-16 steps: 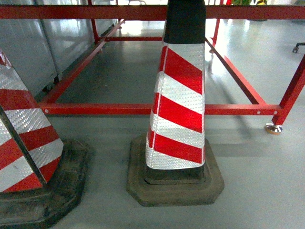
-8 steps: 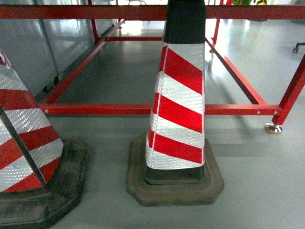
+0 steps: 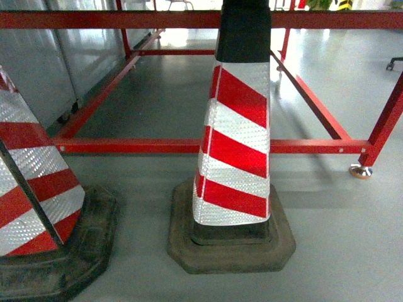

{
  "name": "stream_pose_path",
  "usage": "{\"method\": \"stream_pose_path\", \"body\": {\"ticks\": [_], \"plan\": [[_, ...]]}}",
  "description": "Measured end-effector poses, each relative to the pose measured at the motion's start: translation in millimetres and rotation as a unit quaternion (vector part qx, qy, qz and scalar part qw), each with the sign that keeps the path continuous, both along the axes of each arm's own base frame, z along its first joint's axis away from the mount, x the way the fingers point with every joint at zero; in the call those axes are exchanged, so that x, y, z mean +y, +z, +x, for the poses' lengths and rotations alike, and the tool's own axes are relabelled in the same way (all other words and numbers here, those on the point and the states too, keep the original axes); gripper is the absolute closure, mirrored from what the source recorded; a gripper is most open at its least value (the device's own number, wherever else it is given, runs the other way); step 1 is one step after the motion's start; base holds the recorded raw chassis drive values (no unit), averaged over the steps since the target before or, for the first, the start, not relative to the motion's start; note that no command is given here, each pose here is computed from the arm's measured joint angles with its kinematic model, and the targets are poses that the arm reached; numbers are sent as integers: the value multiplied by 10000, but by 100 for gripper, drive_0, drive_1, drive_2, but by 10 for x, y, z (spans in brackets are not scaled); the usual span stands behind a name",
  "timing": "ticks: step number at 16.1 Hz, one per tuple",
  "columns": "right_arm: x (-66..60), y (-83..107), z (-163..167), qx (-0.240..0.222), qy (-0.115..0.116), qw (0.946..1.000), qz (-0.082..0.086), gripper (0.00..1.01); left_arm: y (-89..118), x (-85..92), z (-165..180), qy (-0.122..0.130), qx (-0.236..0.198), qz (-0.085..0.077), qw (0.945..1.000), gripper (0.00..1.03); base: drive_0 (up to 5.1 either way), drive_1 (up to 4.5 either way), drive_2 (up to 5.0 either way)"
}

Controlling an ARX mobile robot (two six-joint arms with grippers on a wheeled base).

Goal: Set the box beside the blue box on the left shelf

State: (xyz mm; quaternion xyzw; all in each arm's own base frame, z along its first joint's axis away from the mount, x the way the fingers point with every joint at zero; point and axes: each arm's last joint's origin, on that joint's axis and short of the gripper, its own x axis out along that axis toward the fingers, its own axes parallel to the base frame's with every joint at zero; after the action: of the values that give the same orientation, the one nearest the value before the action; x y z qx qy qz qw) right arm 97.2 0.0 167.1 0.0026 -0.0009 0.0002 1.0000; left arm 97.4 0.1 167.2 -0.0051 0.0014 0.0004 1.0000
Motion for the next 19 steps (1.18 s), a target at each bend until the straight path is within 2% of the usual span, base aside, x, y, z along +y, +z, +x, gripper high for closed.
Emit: {"method": "stream_pose_path", "body": {"ticks": [4, 19], "plan": [[0, 3, 0, -13, -4, 10000, -11, 3, 2, 0, 0, -2, -10, 55, 10000, 5, 0, 0, 0], [0, 1, 0, -8, -2, 10000, -8, 3, 2, 0, 0, -2, -11, 55, 10000, 5, 0, 0, 0]]}}
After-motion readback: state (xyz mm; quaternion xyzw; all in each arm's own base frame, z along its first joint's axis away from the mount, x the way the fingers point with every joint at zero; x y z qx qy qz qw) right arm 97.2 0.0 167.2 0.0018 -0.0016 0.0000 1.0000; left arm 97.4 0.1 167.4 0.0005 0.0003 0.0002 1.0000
